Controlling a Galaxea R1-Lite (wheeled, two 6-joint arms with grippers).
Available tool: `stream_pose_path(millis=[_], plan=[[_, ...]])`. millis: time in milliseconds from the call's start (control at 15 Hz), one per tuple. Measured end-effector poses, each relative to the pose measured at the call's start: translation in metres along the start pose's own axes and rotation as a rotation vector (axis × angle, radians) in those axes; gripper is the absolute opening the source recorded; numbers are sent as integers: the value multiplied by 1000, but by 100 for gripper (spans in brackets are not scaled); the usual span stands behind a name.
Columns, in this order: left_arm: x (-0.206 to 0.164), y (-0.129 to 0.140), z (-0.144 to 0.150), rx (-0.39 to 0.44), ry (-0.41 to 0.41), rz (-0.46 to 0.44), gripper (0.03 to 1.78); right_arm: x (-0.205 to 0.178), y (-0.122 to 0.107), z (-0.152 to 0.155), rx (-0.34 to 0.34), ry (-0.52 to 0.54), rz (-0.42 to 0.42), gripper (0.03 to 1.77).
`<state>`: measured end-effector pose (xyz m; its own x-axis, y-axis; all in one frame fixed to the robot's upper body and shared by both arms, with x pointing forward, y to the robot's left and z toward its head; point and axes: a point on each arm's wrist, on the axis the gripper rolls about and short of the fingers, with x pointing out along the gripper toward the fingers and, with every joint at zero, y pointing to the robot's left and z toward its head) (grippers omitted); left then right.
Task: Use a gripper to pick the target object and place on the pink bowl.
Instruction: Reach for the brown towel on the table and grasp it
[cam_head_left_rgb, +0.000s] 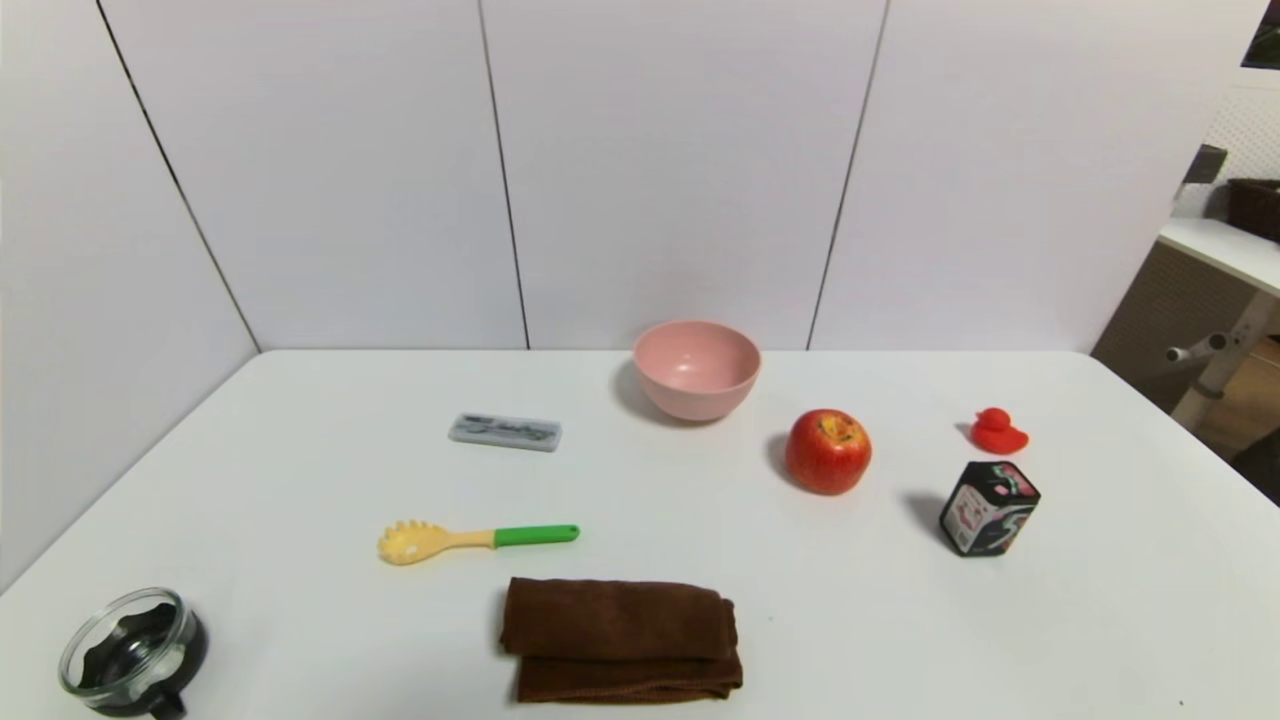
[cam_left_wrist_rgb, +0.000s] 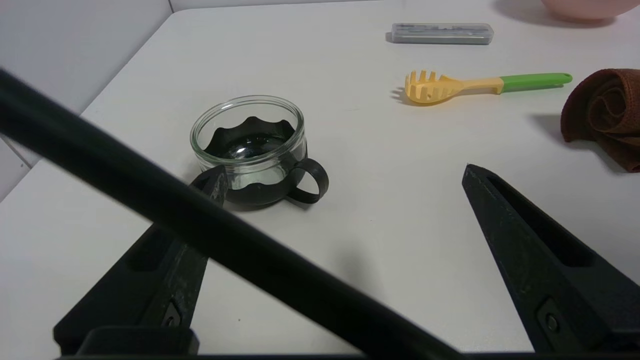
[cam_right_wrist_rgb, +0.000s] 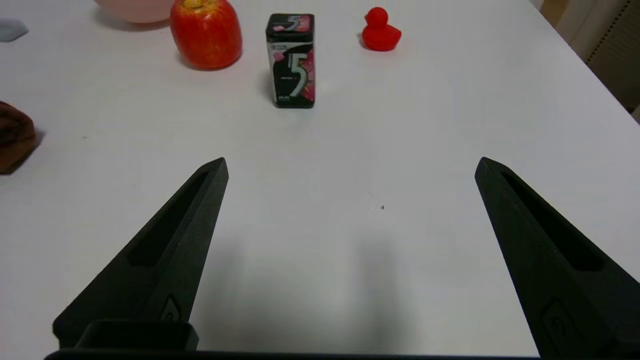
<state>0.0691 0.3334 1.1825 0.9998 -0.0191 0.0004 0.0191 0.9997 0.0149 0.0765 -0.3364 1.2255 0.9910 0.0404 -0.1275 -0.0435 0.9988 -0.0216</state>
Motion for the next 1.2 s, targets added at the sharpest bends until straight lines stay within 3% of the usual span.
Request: stream_pose_path(millis=[200,533,867,1200], plan=[[0,0,0,0,0,1,169,9,-1,40,-35,37,76,171],[0,0,0,0,0,1,169,47,10,100,-89,138,308,171],[0,0,0,0,0,1,169,98,55,134,-173,248,554,171],[0,0,0,0,0,1,169,148,111,129,-252,354,678,171]])
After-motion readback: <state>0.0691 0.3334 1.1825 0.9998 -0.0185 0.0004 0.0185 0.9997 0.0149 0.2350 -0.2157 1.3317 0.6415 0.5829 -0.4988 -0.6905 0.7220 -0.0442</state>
